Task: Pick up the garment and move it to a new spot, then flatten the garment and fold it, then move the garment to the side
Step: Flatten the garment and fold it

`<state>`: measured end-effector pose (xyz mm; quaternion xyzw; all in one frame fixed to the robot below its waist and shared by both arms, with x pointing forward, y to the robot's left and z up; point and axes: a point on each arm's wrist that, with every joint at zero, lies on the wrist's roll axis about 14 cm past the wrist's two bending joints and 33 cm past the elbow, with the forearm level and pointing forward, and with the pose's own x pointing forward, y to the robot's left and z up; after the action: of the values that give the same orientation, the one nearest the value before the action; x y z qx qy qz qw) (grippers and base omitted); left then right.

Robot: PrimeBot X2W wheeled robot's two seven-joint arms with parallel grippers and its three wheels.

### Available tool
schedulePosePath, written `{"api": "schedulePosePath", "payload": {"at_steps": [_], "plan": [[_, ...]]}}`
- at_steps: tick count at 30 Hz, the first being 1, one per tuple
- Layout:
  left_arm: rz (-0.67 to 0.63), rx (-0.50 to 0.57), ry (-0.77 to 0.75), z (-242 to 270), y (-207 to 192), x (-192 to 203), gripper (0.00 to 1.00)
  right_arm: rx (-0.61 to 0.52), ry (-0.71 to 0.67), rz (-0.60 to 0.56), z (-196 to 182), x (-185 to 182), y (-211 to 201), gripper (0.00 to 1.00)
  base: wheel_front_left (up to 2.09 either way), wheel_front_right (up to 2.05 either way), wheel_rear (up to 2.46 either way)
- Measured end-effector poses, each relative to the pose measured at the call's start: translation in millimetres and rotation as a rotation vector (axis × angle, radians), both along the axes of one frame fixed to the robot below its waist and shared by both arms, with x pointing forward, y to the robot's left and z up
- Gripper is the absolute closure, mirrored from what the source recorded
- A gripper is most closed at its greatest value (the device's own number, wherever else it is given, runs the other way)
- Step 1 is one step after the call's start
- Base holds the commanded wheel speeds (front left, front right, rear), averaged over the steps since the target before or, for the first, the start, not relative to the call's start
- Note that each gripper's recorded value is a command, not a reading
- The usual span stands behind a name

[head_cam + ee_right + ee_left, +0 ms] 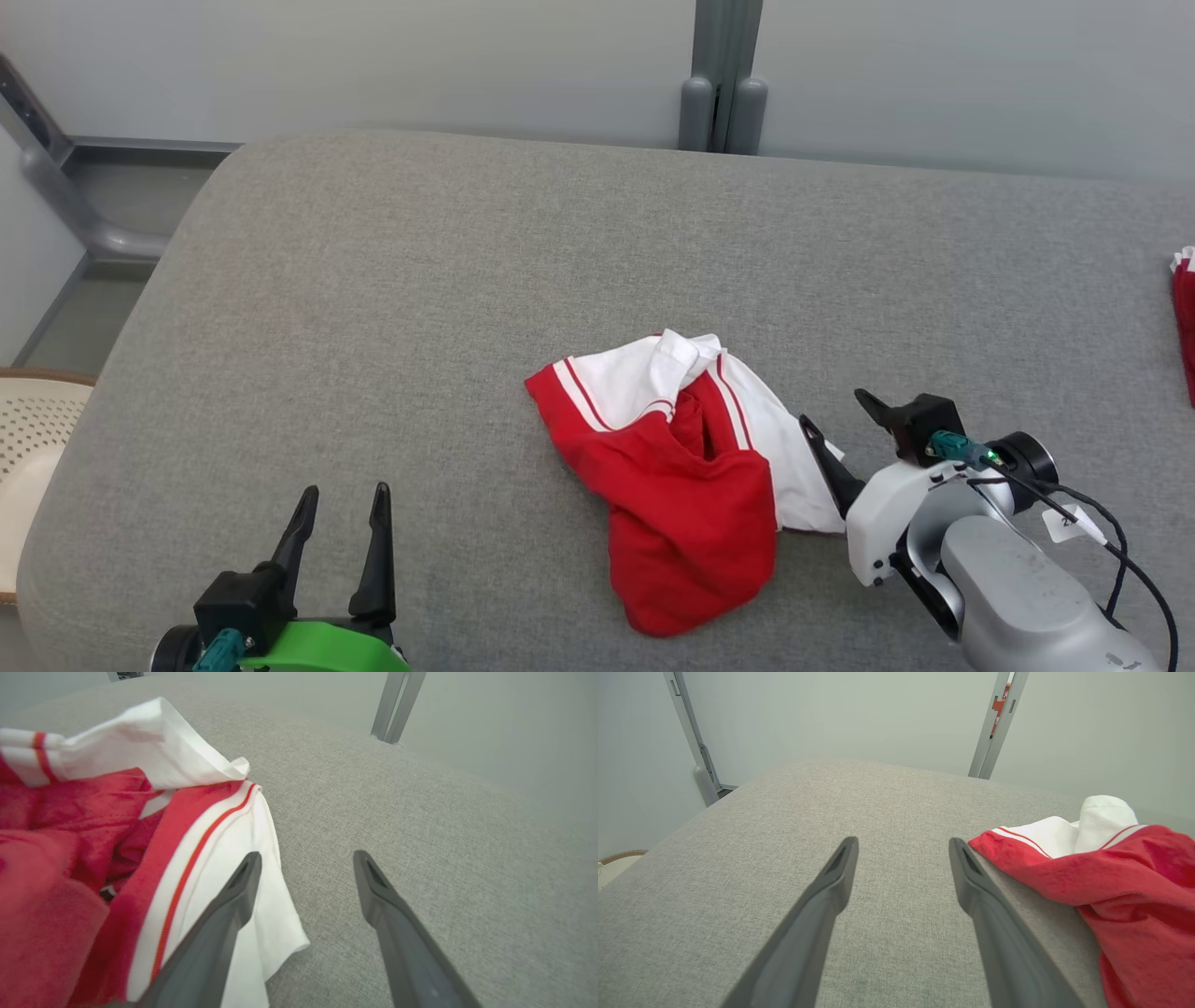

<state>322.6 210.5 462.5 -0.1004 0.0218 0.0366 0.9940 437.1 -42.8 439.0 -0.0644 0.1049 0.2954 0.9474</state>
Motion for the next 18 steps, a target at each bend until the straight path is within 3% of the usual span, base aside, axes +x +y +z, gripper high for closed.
{"api": "schedulePosePath", "payload": {"at_steps": [6,7,8,9,13,18], "plan": [[0.021,0.000,0.016,-4.0,5.9,-0.4,0.00,-0.049,0.147,0.003,-43.4,-8.7,6.7,0.00,0.00,0.00,0.00],[0.026,-0.001,0.020,-5.1,7.0,-1.1,0.00,-0.058,0.180,0.008,-51.3,-12.7,9.6,0.11,0.00,0.00,0.00],[0.031,-0.001,0.022,-5.7,8.2,-1.8,0.00,-0.062,0.202,0.014,-56.1,-15.9,12.6,0.76,0.00,0.00,0.00],[0.036,-0.001,0.024,-6.3,9.6,-2.6,0.00,-0.061,0.222,0.020,-59.5,-18.3,16.4,1.00,0.00,0.00,0.00],[0.044,-0.001,0.022,-5.7,12.0,-4.0,0.00,-0.057,0.224,0.016,-53.1,-9.7,16.0,1.00,0.00,0.00,0.00],[0.040,-0.002,0.024,-6.1,10.2,-3.8,0.00,-0.077,0.090,-0.017,-10.3,37.8,-4.3,1.00,0.00,0.00,0.00]]}}
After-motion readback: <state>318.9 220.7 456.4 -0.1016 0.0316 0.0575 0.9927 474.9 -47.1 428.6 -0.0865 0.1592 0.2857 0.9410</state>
